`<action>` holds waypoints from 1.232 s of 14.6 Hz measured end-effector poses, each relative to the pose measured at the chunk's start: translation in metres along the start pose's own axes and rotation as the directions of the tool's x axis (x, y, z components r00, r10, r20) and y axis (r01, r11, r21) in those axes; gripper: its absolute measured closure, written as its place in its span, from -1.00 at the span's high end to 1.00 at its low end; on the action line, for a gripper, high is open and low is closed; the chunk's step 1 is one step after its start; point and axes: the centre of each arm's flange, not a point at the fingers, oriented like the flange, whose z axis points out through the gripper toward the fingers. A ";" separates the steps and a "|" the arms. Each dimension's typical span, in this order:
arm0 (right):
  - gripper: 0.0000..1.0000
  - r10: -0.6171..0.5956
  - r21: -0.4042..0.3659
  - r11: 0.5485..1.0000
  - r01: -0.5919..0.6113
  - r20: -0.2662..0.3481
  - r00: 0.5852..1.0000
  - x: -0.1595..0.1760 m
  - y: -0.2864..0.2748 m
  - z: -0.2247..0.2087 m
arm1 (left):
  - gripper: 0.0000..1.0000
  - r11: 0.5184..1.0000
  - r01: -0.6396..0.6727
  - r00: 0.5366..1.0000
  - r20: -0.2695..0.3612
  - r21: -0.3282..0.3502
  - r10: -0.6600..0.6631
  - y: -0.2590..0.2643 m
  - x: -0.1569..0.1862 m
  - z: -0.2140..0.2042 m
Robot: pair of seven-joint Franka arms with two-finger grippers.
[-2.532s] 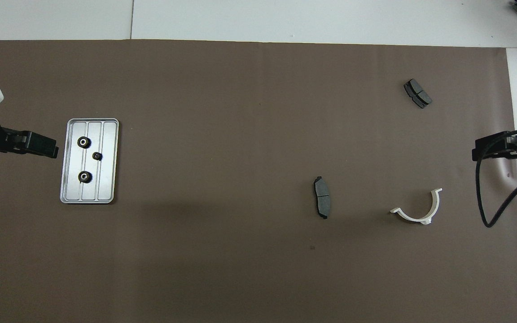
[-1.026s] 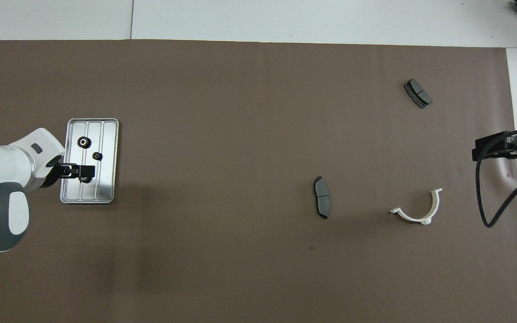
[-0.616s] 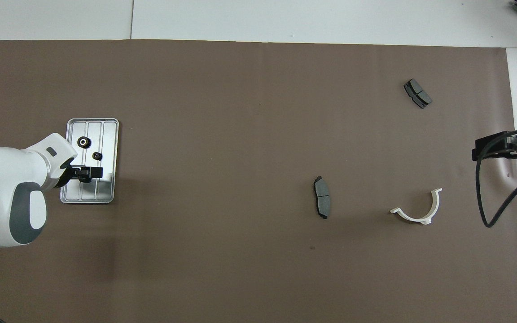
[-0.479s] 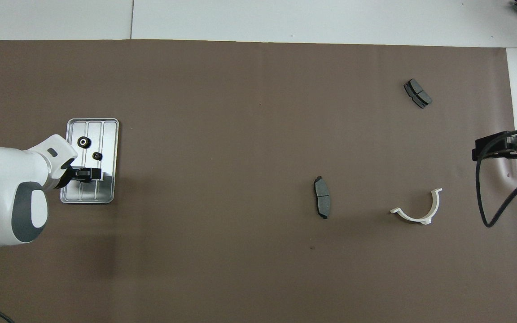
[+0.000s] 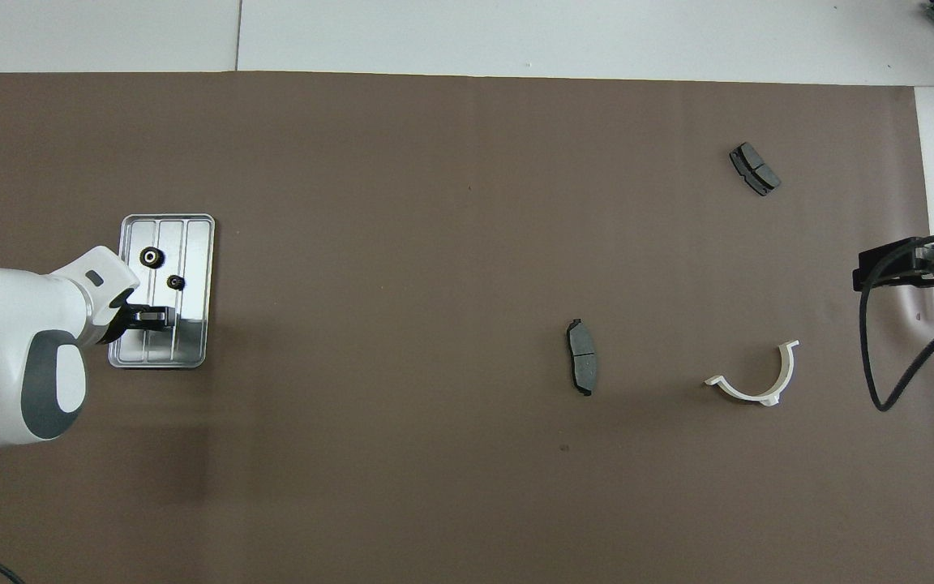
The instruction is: Place bearing gear from tray to pile
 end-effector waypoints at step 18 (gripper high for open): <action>1.00 0.000 0.000 1.000 0.000 0.000 1.000 0.000 0.000 0.000 | -0.30 0.985 -0.166 0.982 -0.095 -0.043 0.162 0.189 0.063 -0.081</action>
